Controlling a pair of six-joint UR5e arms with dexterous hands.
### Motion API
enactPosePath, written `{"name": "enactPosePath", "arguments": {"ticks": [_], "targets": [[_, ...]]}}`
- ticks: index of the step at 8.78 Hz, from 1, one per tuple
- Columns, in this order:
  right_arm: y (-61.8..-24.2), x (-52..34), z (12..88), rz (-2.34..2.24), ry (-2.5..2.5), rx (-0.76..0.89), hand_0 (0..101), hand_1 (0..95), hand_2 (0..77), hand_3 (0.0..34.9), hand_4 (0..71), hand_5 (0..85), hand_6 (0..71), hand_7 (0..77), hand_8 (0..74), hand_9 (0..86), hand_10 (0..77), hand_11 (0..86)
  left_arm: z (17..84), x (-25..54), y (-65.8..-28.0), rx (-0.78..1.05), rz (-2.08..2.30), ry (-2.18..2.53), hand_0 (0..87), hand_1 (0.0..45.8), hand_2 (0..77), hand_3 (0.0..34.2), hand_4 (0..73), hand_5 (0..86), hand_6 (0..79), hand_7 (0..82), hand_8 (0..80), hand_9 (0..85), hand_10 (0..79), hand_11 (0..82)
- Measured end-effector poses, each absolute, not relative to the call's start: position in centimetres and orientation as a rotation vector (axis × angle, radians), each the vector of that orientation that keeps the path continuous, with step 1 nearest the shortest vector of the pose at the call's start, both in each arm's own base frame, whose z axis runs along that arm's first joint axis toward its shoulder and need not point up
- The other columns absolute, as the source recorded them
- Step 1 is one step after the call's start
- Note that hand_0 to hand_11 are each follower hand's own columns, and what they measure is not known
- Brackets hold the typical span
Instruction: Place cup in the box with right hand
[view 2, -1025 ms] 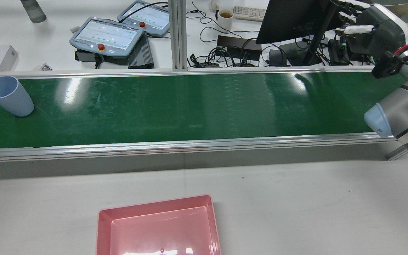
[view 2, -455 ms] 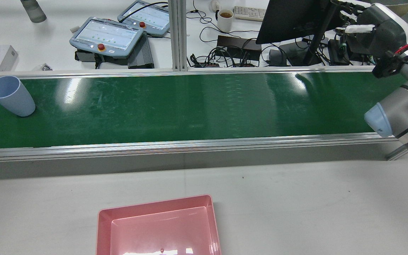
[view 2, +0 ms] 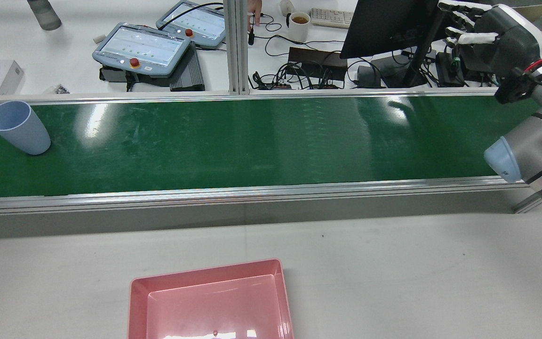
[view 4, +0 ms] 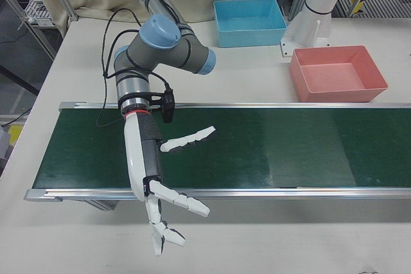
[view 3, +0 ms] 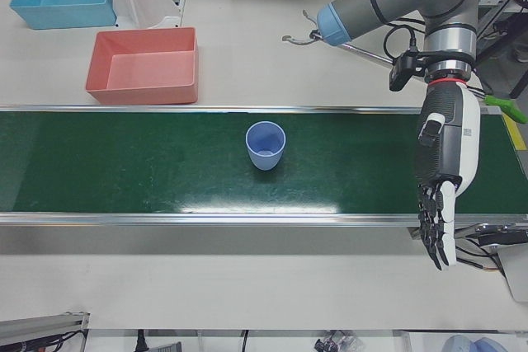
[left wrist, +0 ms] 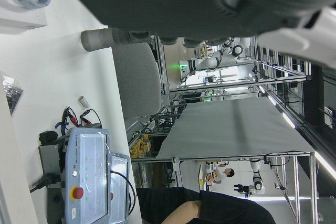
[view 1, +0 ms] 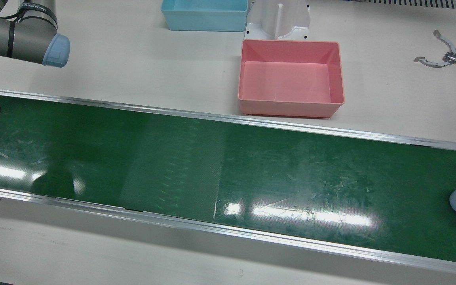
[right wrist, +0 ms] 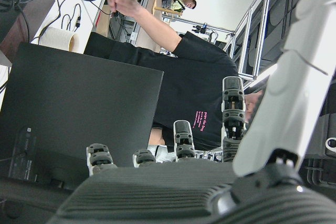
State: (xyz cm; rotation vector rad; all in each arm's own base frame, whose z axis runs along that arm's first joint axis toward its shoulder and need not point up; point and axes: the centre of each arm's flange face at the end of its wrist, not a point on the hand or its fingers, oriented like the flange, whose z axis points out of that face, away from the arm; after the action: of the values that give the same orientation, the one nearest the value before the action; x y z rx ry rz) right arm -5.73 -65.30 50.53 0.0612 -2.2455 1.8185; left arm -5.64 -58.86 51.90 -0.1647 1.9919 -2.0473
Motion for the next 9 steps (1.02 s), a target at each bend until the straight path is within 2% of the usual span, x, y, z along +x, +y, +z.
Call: {"name": "enactPosePath", "arguments": {"ticks": [1, 6, 7, 8, 9], "targets": [[-65.30, -5.73, 50.53, 1.818, -2.246, 0.061, 53, 9.8, 0.5, 15.4, 22.9, 4.4, 4.9, 28.4, 0.5, 4.9, 3.8, 7.6, 51.90, -5.64, -58.85, -0.165, -2.048, 1.991, 0.0, 0.5, 0.5, 0.0, 0.0, 0.0, 0.0, 0.0, 0.0, 0.0, 0.0, 0.0], [-65.31, -5.74, 50.51, 1.817, -2.246, 0.063, 53, 8.2, 0.5, 13.4, 22.9, 4.4, 4.9, 32.7, 0.0, 4.9, 3.8, 7.6, 51.92, -5.63, -58.84, -0.166, -2.048, 1.990, 0.0, 0.5, 0.5, 0.0, 0.0, 0.0, 0.0, 0.0, 0.0, 0.0, 0.0, 0.0], [-65.33, -5.74, 50.48, 1.816, -2.246, 0.063, 53, 8.2, 0.5, 11.5, 22.9, 4.4, 6.5, 34.4, 0.5, 6.5, 3.8, 7.6, 51.92, -5.63, -58.84, -0.166, -2.048, 1.990, 0.0, 0.5, 0.5, 0.0, 0.0, 0.0, 0.0, 0.0, 0.0, 0.0, 0.0, 0.0], [-65.32, -5.74, 50.48, 1.817, -2.246, 0.063, 53, 8.2, 0.5, 11.6, 22.9, 4.4, 6.0, 35.5, 0.5, 6.5, 3.8, 7.6, 51.91, -5.63, -58.84, -0.166, -2.048, 1.990, 0.0, 0.5, 0.5, 0.0, 0.0, 0.0, 0.0, 0.0, 0.0, 0.0, 0.0, 0.0], [-65.32, -5.74, 50.49, 1.817, -2.246, 0.063, 53, 8.2, 0.5, 10.2, 23.5, 4.4, 6.0, 37.1, 0.5, 6.5, 3.8, 7.6, 51.89, -5.63, -58.83, -0.166, -2.047, 1.990, 0.0, 0.5, 0.5, 0.0, 0.0, 0.0, 0.0, 0.0, 0.0, 0.0, 0.0, 0.0]]}}
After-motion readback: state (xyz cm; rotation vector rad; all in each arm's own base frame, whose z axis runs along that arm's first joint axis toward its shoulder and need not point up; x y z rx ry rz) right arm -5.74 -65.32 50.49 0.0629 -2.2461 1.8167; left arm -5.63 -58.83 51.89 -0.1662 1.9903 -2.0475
